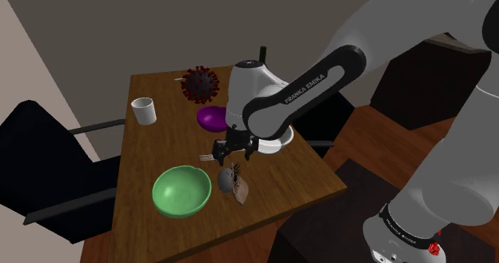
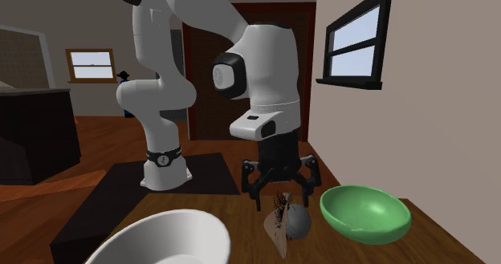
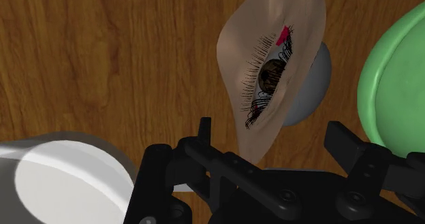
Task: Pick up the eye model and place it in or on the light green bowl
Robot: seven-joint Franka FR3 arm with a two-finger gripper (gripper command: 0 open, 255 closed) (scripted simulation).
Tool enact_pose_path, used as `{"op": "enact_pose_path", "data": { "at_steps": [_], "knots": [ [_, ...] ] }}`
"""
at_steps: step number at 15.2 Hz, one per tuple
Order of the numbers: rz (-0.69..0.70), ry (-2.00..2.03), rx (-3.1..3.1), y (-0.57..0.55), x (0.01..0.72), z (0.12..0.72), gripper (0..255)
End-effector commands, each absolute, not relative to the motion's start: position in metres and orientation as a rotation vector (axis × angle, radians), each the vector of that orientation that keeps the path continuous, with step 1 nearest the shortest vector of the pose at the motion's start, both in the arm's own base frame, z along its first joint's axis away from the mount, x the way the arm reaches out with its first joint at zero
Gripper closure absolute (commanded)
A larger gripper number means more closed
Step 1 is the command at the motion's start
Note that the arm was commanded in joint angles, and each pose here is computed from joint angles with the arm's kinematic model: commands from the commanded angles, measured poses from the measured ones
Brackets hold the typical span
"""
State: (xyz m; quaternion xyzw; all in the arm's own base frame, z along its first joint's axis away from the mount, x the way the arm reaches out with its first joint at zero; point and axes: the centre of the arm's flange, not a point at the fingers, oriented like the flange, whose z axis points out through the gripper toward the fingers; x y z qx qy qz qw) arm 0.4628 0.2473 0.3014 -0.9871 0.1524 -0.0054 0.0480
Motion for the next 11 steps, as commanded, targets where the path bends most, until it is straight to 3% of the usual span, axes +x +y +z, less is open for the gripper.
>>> {"op": "enact_pose_path", "data": {
  "at_steps": [1, 7, 8, 11],
  "knots": [
    [-0.017, 0.465, -3.009, 0.2476, 0.4626, 0.2972, 0],
    [-0.017, 0.465, -3.009, 0.2476, 0.4626, 0.2972, 0],
    [-0.017, 0.465, -3.009, 0.2476, 0.4626, 0.2972, 255],
    [-0.017, 0.465, -3.009, 0.2476, 0.4626, 0.2972, 255]
  ]
}}
